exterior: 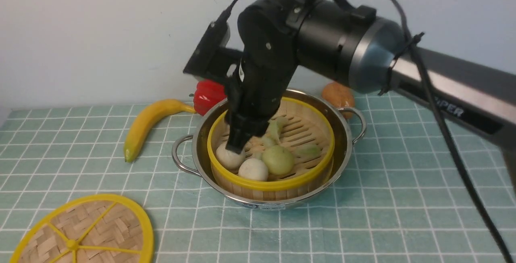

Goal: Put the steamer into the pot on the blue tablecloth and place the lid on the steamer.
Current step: 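Grasp the bamboo steamer lid lying on the table by its centre knob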

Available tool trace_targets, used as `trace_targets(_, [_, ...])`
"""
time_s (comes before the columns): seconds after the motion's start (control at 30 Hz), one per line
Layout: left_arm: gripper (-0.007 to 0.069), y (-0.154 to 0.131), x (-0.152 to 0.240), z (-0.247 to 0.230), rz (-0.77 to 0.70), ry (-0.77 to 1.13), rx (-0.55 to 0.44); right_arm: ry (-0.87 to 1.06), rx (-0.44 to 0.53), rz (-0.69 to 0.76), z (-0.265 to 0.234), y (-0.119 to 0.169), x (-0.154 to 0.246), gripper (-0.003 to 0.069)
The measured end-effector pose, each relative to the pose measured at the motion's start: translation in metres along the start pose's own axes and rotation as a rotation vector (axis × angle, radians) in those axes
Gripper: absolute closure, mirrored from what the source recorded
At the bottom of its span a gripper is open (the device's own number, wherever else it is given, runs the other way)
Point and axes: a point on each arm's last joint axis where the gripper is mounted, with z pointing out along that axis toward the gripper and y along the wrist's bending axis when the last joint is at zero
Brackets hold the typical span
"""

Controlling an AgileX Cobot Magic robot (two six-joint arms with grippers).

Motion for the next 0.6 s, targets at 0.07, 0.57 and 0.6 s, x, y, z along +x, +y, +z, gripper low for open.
trace_targets(0.07, [0.0382,0.000,0.000,0.000,0.000,0.000,0.000,-0.083,0.020,0.075,-0.036,-0.005,-0.006,0.0630])
trace_targets(0.57, [0.0382,0.000,0.000,0.000,0.000,0.000,0.000,-0.272,-0.057,0.344,-0.120,-0.006,-0.006,0.0668])
trace_targets(0.6, [0.0382,0.000,0.000,0.000,0.000,0.000,0.000,-0.272,-0.057,0.344,-0.120,-0.006,-0.006,0.0666])
